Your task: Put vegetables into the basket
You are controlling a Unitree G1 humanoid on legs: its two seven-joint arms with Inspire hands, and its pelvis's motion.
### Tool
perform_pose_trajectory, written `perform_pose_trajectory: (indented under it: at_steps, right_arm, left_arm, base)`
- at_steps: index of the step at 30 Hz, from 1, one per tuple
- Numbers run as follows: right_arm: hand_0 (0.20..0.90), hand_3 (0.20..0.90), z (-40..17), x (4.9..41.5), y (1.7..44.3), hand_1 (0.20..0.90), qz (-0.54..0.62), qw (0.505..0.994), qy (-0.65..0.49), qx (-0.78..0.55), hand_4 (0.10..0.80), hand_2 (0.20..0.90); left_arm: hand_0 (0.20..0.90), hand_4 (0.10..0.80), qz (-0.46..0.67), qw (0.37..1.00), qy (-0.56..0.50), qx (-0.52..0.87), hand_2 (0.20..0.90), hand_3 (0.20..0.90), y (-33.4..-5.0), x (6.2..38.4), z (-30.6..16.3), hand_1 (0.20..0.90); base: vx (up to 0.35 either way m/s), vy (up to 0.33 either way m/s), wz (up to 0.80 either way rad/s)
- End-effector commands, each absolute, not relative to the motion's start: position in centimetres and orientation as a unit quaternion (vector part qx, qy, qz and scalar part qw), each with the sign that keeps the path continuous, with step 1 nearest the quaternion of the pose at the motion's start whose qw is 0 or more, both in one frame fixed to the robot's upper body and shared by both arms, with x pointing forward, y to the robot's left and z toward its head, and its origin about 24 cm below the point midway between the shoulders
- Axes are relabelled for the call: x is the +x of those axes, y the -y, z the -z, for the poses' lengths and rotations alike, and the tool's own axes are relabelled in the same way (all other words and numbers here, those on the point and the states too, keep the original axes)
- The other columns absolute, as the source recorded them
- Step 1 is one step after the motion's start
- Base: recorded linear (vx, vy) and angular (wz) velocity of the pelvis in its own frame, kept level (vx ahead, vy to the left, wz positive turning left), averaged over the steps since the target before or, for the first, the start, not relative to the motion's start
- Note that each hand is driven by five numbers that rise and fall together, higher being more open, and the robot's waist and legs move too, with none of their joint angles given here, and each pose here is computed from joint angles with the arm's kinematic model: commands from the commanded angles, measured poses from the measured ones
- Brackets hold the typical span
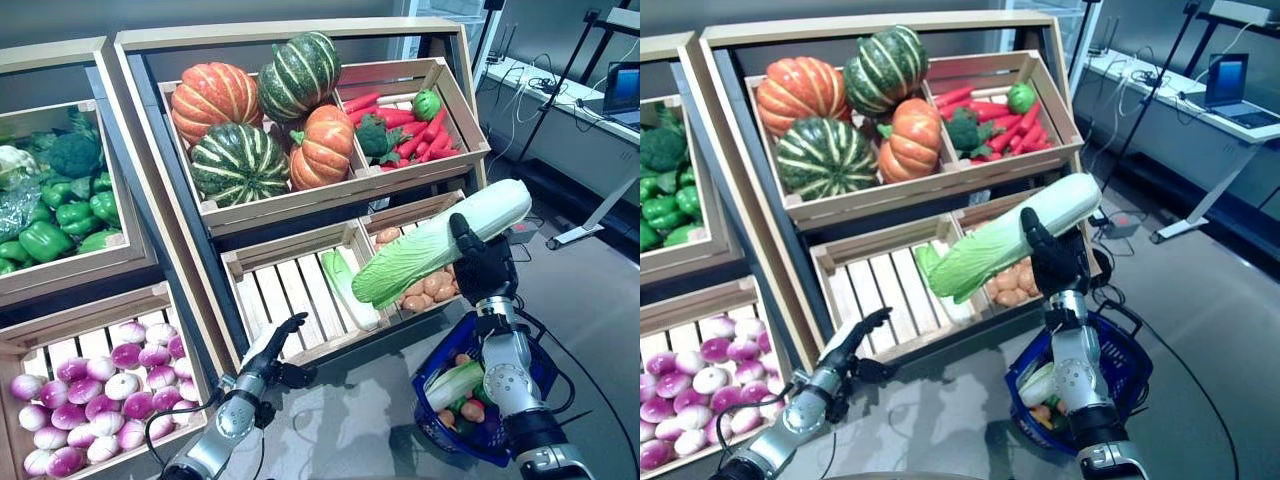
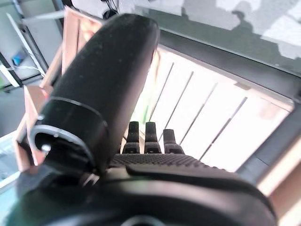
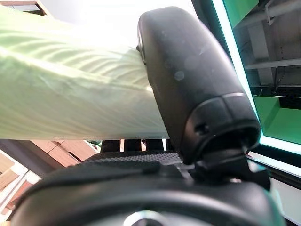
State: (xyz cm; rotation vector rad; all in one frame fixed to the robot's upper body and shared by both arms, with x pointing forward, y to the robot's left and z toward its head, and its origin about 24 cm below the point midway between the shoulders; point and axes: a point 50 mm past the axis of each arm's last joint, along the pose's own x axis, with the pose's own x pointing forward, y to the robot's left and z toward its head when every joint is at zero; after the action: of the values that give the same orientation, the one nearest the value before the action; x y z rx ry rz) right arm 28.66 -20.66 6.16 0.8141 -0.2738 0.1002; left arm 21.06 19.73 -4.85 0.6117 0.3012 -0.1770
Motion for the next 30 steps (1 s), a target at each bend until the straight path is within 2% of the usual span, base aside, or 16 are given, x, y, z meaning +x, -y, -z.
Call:
perform_pose_trajectory:
  at_steps: [1, 7, 14, 18, 25, 30]
  right_arm:
    - [0.300, 0.300, -14.2, 30.3, 22.7, 0.300, -0.071, 0.882, 0.315, 0.344, 0.400, 0.300]
    - [0.300, 0.300, -11.6, 29.4, 25.2, 0.300, -0.004, 0.911, 0.269, 0.314, 0.400, 0.300]
    - [0.300, 0.300, -9.2, 27.7, 27.7, 0.300, 0.079, 0.941, 0.224, 0.241, 0.400, 0.300]
    - [0.300, 0.300, -8.7, 26.9, 29.6, 0.300, 0.123, 0.945, 0.217, 0.210, 0.400, 0.300]
    - [0.300, 0.300, -9.5, 27.9, 31.1, 0.300, 0.175, 0.931, 0.233, 0.220, 0.400, 0.300]
    - [0.300, 0.300, -6.1, 25.1, 30.6, 0.300, 0.215, 0.932, 0.194, 0.219, 0.400, 0.300]
  left_arm:
    - [0.900, 0.800, 0.017, 0.951, -0.039, 0.306, 0.900, 0.900, -20.9, 25.5, 0.5, 0.900]
    - [0.900, 0.800, -0.012, 0.953, -0.027, 0.300, 0.900, 0.900, -22.8, 26.2, -1.2, 0.900]
    - [0.900, 0.800, -0.025, 0.971, -0.009, 0.240, 0.900, 0.900, -22.9, 25.1, -2.0, 0.900]
    - [0.900, 0.800, -0.046, 0.978, 0.014, 0.201, 0.900, 0.900, -23.1, 24.8, -2.8, 0.900]
    - [0.900, 0.800, -0.054, 0.980, 0.082, 0.170, 0.900, 0.900, -22.4, 27.8, -5.7, 0.900]
    - [0.900, 0.800, -0.080, 0.979, 0.076, 0.170, 0.900, 0.900, -23.4, 26.7, -5.3, 0.900]
  base:
    - [0.002, -0.067, -0.01]
    - [0.015, -0.127, 0.00]
    - [-0.007, -0.135, 0.00]
    - [0.183, 0.114, -0.22]
    - [0.220, 0.179, -0.36]
    - [0.291, 0.139, -0.16]
